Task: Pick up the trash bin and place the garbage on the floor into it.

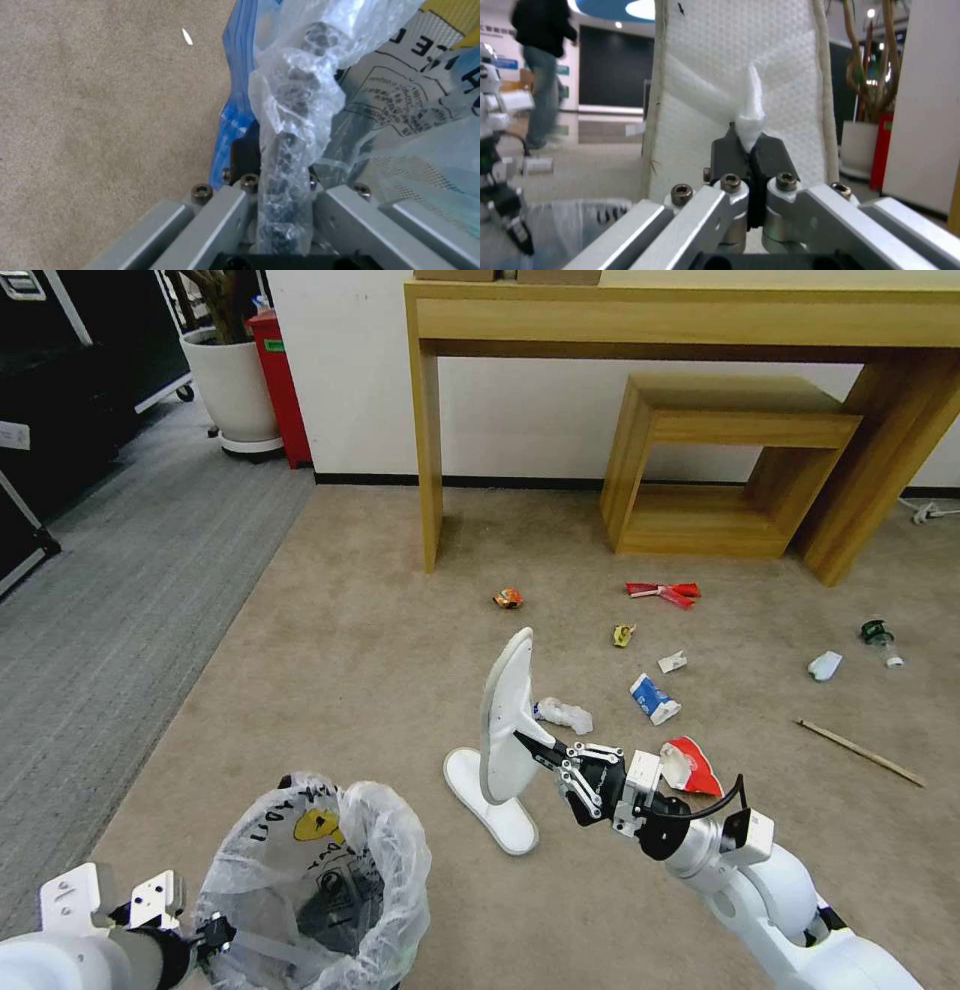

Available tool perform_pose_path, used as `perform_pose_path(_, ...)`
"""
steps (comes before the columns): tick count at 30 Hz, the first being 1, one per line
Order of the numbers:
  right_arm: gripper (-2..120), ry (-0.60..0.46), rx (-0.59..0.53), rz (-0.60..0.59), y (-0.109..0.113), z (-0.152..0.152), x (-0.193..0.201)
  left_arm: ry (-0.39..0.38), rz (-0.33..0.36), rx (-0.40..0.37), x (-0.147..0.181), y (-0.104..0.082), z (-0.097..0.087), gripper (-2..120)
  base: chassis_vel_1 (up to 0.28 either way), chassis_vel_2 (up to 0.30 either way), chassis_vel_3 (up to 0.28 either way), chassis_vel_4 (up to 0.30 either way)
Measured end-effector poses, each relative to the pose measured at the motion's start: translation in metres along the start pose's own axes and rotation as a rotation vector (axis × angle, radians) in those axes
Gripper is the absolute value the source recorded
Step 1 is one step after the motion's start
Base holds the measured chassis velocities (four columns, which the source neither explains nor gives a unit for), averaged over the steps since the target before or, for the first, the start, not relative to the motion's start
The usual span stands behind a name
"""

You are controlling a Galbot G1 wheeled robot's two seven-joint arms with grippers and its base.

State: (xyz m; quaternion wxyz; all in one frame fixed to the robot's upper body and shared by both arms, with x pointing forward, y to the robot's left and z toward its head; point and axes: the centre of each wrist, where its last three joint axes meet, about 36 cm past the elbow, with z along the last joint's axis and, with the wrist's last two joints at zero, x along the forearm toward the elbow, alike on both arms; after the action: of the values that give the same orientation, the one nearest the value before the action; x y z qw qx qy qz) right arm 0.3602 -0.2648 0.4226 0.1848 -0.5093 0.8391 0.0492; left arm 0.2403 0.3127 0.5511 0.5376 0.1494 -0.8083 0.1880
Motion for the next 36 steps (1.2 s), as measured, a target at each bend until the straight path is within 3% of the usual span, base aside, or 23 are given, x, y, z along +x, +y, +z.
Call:
perform_pose_path(5, 0, -0.049, 0.007, -0.024, 0.001, -0.016, -0.012, 0.008, -0.010, -0.007, -0.001, 0.001, 0.003, 0, 0.000, 0.000, 0.000, 0.000)
perform_pose_path(14, 0, -0.053, -0.078, -0.049, 0.019, -0.001, -0.022, 0.006, -0.003, -0.018, -0.005, 0.000, 0.009, 0, 0.000, 0.000, 0.000, 0.000)
perform_pose_path(20, 0, -0.043, -0.213, -0.068, 0.044, 0.025, -0.028, -0.051, 0.031, -0.017, -0.005, -0.006, 0.007, 0, 0.000, 0.000, 0.000, 0.000)
perform_pose_path(30, 0, -0.016, -0.262, -0.091, 0.063, 0.046, -0.033, -0.120, 0.054, 0.012, -0.022, -0.006, 0.003, 0, 0.000, 0.000, 0.000, 0.000)
perform_pose_path(36, 0, -0.014, -0.294, -0.097, 0.077, 0.060, -0.040, -0.183, 0.116, -0.006, -0.030, -0.006, -0.008, 0, 0.000, 0.000, 0.000, 0.000)
